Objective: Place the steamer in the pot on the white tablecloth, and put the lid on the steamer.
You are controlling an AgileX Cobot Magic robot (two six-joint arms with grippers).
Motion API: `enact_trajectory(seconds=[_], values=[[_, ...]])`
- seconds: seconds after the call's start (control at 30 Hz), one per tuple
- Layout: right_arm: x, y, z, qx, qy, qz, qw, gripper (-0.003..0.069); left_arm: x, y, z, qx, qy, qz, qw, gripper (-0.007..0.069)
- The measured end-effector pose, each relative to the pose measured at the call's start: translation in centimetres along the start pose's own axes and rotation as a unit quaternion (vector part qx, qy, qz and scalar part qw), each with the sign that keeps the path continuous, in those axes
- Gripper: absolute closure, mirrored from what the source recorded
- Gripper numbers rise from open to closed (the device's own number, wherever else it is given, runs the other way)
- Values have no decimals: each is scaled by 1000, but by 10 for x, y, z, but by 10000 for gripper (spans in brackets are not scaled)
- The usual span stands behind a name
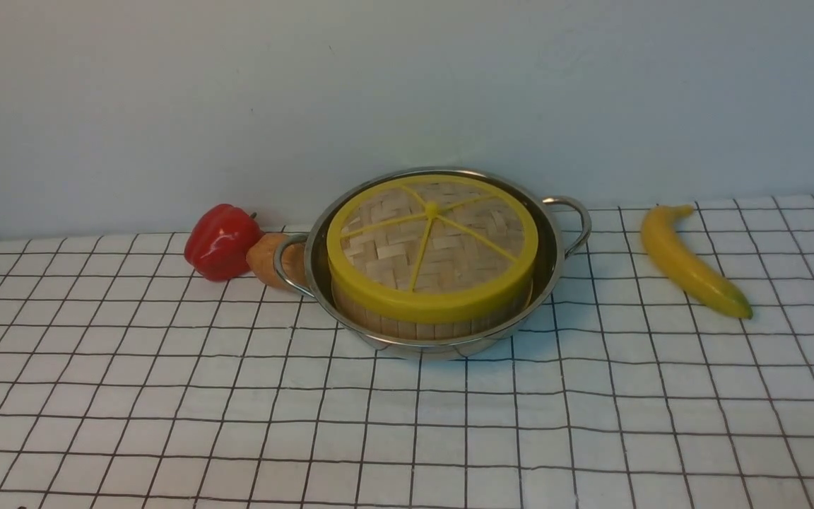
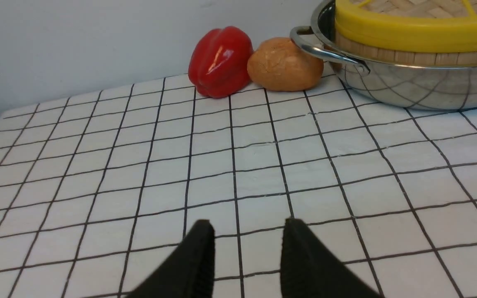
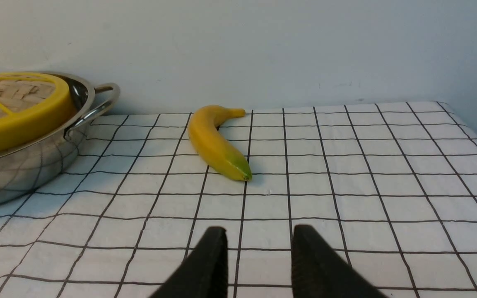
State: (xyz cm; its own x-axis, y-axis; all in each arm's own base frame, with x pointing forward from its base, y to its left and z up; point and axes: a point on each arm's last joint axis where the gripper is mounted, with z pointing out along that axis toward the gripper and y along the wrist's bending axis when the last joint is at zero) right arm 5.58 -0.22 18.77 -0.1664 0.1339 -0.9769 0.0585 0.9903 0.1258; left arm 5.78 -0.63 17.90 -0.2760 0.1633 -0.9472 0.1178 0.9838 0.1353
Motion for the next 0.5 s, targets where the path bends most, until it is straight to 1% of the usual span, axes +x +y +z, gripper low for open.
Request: enact_trajectory(seconds=[0.2,0.5], values=[[0,0,0,0,0,0,1000,417,-2,0,-4,-5,-26,4,1000,403],[0,0,0,0,0,0,1000,417,-2,0,-4,-6,-29,7,1000,393]])
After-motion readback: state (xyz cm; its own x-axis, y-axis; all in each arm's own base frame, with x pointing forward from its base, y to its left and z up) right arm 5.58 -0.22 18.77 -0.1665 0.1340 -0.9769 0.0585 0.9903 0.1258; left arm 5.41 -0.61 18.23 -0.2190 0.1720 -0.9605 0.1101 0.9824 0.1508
